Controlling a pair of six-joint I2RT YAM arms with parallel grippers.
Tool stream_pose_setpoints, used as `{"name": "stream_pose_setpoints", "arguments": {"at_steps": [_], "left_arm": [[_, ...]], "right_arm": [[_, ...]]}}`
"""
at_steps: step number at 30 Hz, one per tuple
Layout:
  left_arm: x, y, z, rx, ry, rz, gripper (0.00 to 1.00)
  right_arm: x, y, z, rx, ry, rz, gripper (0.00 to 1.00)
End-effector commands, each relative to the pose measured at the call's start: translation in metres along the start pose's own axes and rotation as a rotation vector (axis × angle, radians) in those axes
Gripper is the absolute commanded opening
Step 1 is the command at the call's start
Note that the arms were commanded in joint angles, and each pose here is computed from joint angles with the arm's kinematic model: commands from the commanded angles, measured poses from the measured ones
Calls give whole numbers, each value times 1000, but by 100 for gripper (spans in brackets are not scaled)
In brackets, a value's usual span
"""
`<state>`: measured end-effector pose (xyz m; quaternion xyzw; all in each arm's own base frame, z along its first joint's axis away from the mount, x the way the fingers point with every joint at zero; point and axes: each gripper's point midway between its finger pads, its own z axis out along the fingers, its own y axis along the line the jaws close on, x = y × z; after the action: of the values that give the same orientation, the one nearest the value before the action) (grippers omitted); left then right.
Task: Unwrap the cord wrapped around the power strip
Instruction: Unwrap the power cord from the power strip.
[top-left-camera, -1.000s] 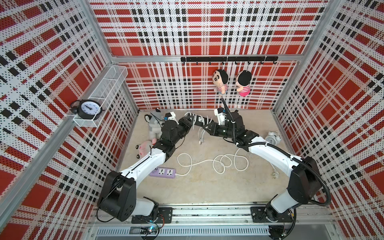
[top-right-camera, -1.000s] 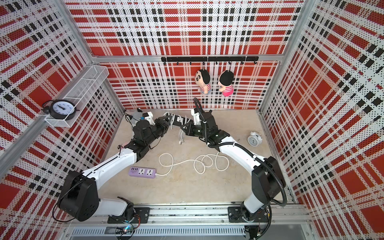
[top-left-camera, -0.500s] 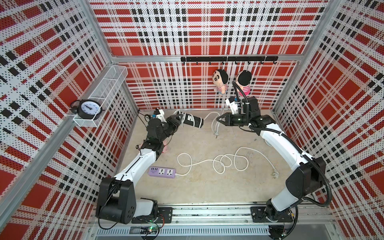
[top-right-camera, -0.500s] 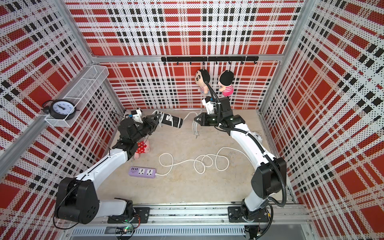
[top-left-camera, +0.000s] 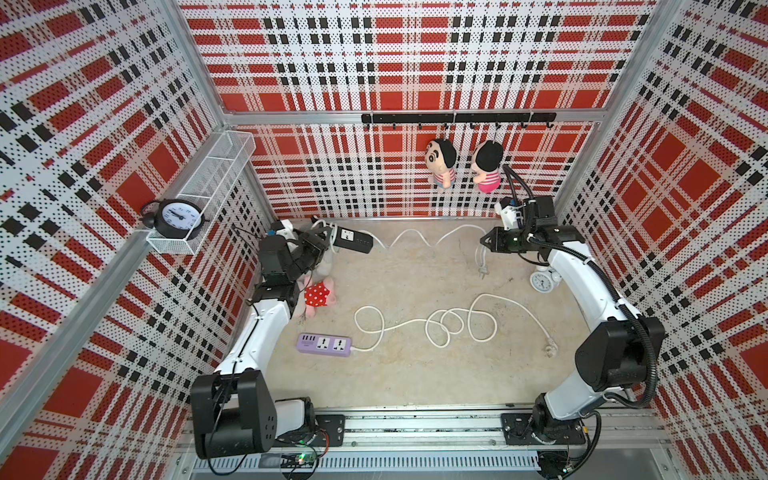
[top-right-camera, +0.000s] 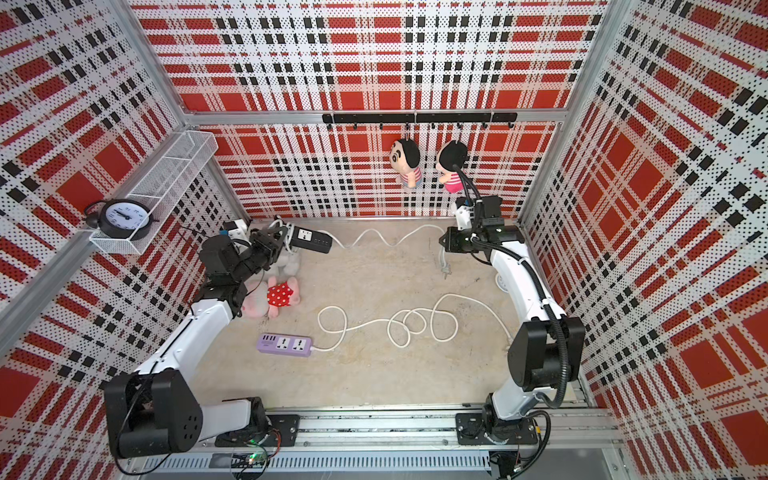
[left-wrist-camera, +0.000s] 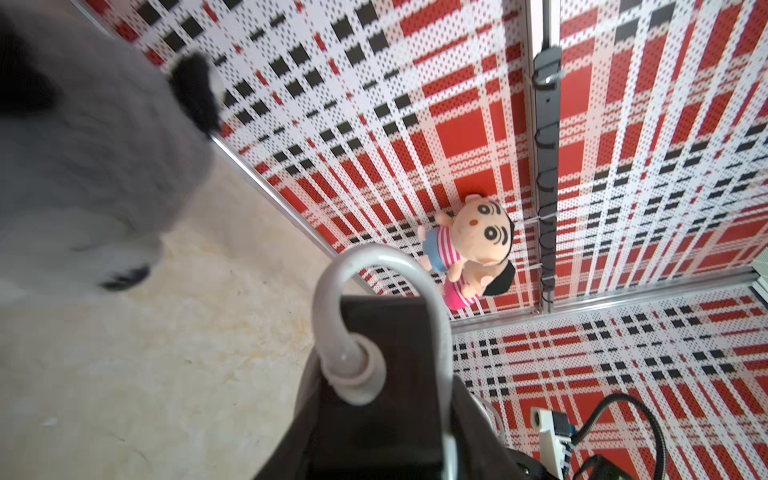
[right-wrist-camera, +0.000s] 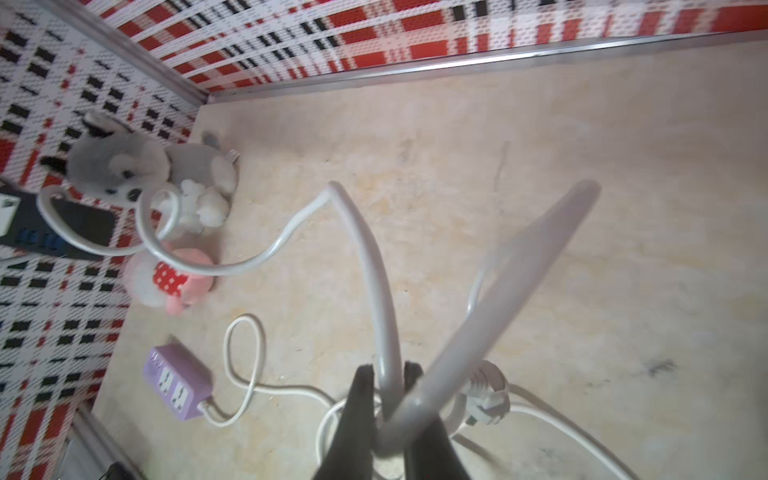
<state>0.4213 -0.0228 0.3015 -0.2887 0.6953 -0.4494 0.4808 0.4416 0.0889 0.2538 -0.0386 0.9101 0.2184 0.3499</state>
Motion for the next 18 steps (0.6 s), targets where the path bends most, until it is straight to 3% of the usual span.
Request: {"name": "stream_pose_setpoints", "arguments": {"at_steps": [1, 11, 17, 18], "left_arm": [[-29, -25, -21, 43, -74, 86, 0], [-58, -17, -46, -6, -111, 126, 0], [-10, -37, -17, 83, 3, 96, 0], [-5, -43, -12, 105, 14, 88, 0]], "right_arm": [[-4, -36, -6, 119, -7, -20, 0], [4, -107, 2, 334, 46, 11, 0], [22, -63, 30, 143, 76, -46, 0], [28, -60, 34, 114, 89, -49, 6]]}}
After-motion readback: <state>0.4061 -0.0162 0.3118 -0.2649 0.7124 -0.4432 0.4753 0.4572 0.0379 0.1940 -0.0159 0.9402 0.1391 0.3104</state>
